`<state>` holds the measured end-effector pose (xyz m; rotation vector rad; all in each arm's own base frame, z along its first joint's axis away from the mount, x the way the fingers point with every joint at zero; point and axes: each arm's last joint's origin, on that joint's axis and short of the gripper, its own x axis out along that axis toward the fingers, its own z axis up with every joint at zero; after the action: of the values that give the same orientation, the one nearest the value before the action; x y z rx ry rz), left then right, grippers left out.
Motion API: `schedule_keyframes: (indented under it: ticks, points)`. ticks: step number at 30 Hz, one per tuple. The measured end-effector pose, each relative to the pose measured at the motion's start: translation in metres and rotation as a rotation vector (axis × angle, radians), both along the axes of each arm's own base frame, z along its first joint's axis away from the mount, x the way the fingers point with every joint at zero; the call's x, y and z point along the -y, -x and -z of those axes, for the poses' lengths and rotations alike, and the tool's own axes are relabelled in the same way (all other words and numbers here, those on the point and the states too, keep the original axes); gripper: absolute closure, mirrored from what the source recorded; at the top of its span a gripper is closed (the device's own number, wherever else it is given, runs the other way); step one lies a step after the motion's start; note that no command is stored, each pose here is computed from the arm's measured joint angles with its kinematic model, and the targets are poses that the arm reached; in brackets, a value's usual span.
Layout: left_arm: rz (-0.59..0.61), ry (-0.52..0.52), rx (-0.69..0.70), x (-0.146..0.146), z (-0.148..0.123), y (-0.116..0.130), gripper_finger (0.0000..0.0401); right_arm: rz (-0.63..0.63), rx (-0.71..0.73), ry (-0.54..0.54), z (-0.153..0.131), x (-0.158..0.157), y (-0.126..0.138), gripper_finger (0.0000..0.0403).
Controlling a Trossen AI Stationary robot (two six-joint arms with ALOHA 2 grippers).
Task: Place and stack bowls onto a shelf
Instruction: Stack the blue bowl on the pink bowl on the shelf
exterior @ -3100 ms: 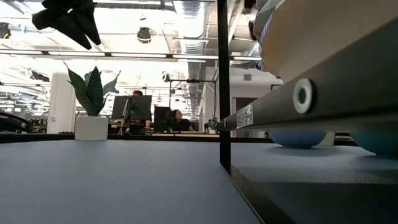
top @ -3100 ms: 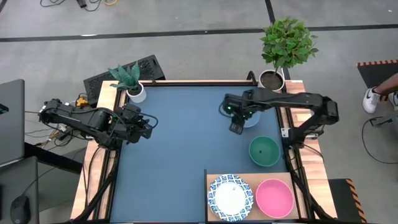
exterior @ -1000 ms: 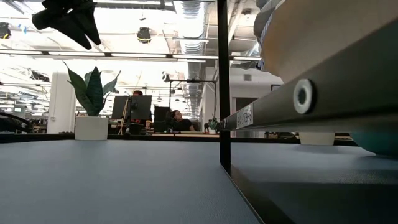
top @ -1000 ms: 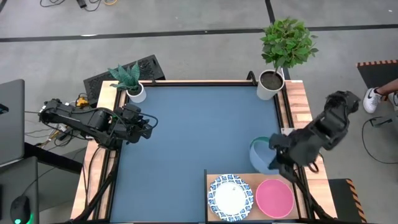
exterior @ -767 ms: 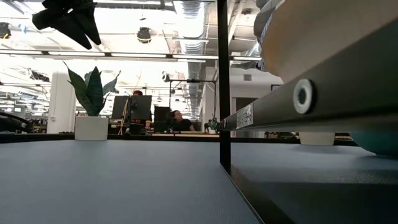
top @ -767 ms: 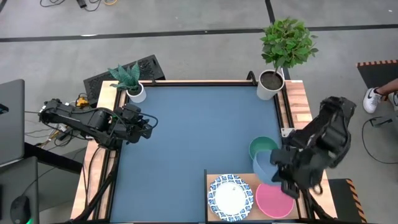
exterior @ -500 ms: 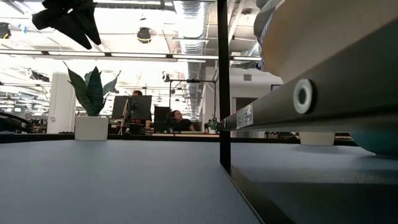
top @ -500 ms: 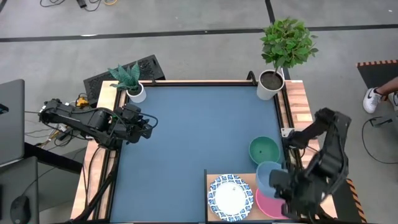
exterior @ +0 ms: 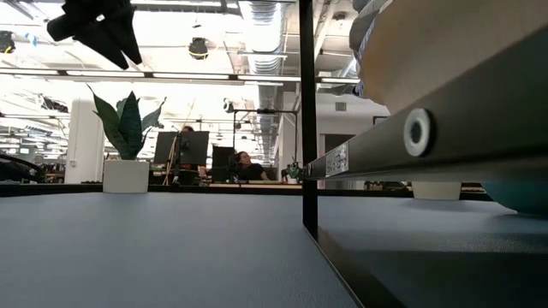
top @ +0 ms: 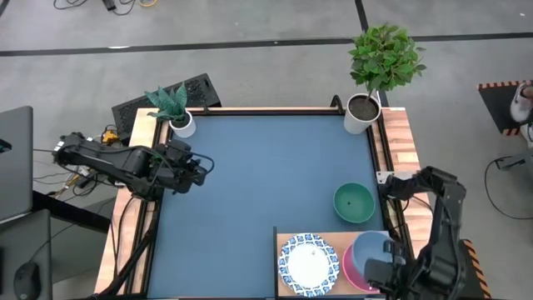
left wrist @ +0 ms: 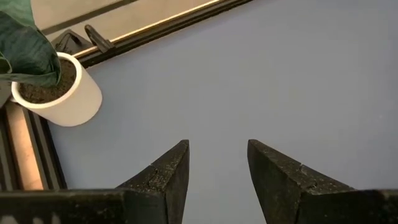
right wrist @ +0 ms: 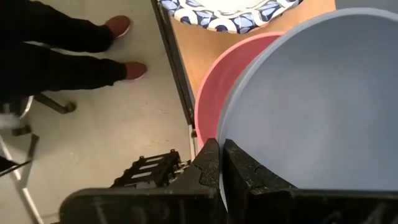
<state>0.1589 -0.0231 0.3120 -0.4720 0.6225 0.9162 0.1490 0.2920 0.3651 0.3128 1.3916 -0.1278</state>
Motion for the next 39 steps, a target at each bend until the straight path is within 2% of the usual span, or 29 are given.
schedule_keyframes:
  ticks: [9,17,28,32,39]
  points:
    - [0.020,0.034,-0.093,0.006,0.013,-0.016,0.0254,-0.003,0.019,0.038,0.009,-0.005,-0.003,0.0379]
    - [0.015,0.036,-0.076,0.005,0.012,-0.015,0.0254,-0.037,0.041,0.023,0.009,-0.008,-0.005,0.0354]
    - [0.015,0.033,-0.081,0.005,0.012,-0.015,0.0254,-0.058,0.042,0.030,0.009,-0.007,-0.004,0.0343]
    - [0.016,0.032,-0.081,0.005,0.012,-0.015,0.0254,-0.103,0.045,0.038,0.008,-0.007,-0.004,0.0317]
    - [0.017,0.037,-0.082,0.005,0.012,-0.015,0.0254,-0.134,0.042,0.054,0.009,-0.006,-0.004,0.0249]
